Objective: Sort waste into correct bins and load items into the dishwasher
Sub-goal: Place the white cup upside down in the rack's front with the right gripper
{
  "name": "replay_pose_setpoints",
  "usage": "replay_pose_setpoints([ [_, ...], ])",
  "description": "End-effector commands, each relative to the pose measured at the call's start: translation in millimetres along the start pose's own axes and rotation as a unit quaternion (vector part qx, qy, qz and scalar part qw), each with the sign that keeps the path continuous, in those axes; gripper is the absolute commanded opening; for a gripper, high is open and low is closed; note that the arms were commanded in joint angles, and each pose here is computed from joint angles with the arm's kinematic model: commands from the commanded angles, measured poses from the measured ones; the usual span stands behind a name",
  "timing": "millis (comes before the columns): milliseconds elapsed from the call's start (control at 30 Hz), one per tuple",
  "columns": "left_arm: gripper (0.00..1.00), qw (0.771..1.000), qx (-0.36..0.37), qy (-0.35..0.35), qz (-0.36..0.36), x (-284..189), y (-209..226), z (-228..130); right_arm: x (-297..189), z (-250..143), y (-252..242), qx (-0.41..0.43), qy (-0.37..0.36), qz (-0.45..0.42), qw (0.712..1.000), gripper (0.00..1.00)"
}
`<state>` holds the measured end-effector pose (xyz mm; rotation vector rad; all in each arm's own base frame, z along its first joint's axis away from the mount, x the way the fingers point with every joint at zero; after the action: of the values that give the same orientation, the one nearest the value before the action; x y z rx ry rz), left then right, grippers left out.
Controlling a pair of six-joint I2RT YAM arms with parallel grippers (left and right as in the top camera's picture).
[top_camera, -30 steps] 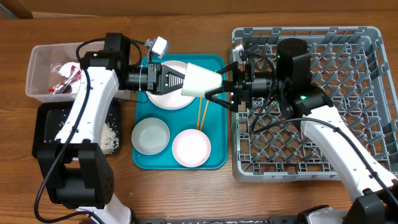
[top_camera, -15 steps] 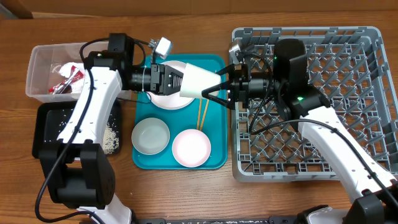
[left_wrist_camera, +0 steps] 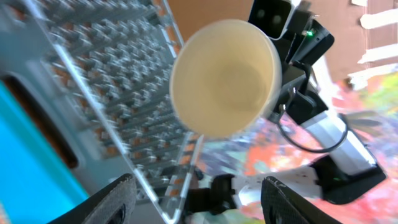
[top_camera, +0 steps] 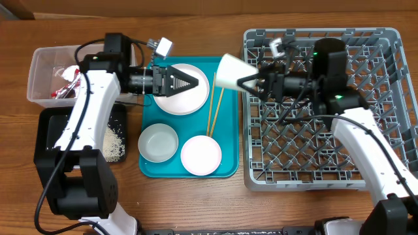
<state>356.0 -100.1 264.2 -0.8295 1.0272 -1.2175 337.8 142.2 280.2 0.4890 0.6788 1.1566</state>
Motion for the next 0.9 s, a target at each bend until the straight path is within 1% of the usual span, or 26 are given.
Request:
replay_pose_setpoints([
  [0, 0.68, 0.996, 0.030, -0.012, 0.085, -15.3, 9.6, 7.3, -16.5, -0.8, -10.0, 0.039, -0.008, -0.075, 0.996, 0.51],
  [67, 0.72, 0.983, 0.028, -0.002, 0.181, -21.9, 29.0, 6.0, -27.2, -14.2, -12.6, 0.085, 0.005, -0.158, 0.984, 0.52],
  [100, 0.73, 0.977, 0.027, 0.002, 0.211, -24.2, 34.8, 5.3, -34.1, -21.3, -7.8, 0.105, 0.015, -0.202, 0.974, 0.52],
  [133, 0.74, 0.964, 0.018, 0.008, 0.265, -27.8, 44.5, 3.9, -42.7, -28.2, -2.4, 0.130, 0.024, -0.254, 0.958, 0.52],
  [167, 0.76, 0.956, 0.014, 0.011, 0.292, -29.5, 49.2, 3.4, -53.9, -35.9, 8.1, 0.146, 0.038, -0.312, 0.938, 0.52],
  [200, 0.78, 0.939, 0.004, 0.009, 0.345, -35.4, 58.1, 4.4, -64.7, -45.3, 23.8, 0.163, 0.062, -0.370, 0.913, 0.52],
  [267, 0.79, 0.929, -0.009, 0.000, 0.370, -39.1, 62.2, 6.0, -71.5, -54.1, 36.5, 0.176, 0.088, -0.418, 0.887, 0.53],
  [300, 0.79, 0.923, -0.016, -0.006, 0.385, -41.5, 64.6, 7.3, -73.8, -61.2, 45.1, 0.184, 0.109, -0.450, 0.867, 0.55],
  [400, 0.79, 0.915, -0.019, -0.012, 0.402, -44.4, 67.3, 8.9, -69.6, -83.5, 58.7, 0.199, 0.157, -0.495, 0.831, 0.55],
  [567, 0.79, 0.915, -0.019, -0.011, 0.403, -44.2, 67.4, 8.8, -64.2, -112.7, 63.2, 0.241, 0.235, -0.528, 0.780, 0.56],
  [633, 0.79, 0.915, -0.020, -0.011, 0.403, -44.2, 67.4, 8.8, -61.1, -117.8, 60.2, 0.253, 0.251, -0.533, 0.767, 0.55],
  [767, 0.82, 0.915, -0.020, -0.011, 0.403, -44.1, 67.3, 8.6, -48.2, -130.2, 52.9, 0.262, 0.290, -0.526, 0.755, 0.56],
  [867, 0.83, 0.915, -0.021, -0.009, 0.402, -43.7, 67.2, 7.9, -40.7, -144.5, 42.8, 0.275, 0.318, -0.536, 0.732, 0.56],
])
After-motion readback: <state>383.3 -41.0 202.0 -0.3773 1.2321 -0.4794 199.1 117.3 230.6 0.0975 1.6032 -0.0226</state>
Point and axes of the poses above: each gripper's point midway between its finger pads, its own x axis out along the fingers, its own y axis along the line the jaws close on, z = x × y, the point moved 7 cm from there along -x, back along the fingers, and after that the axes turned 3 degrees about -x, right-handed, at the moved point
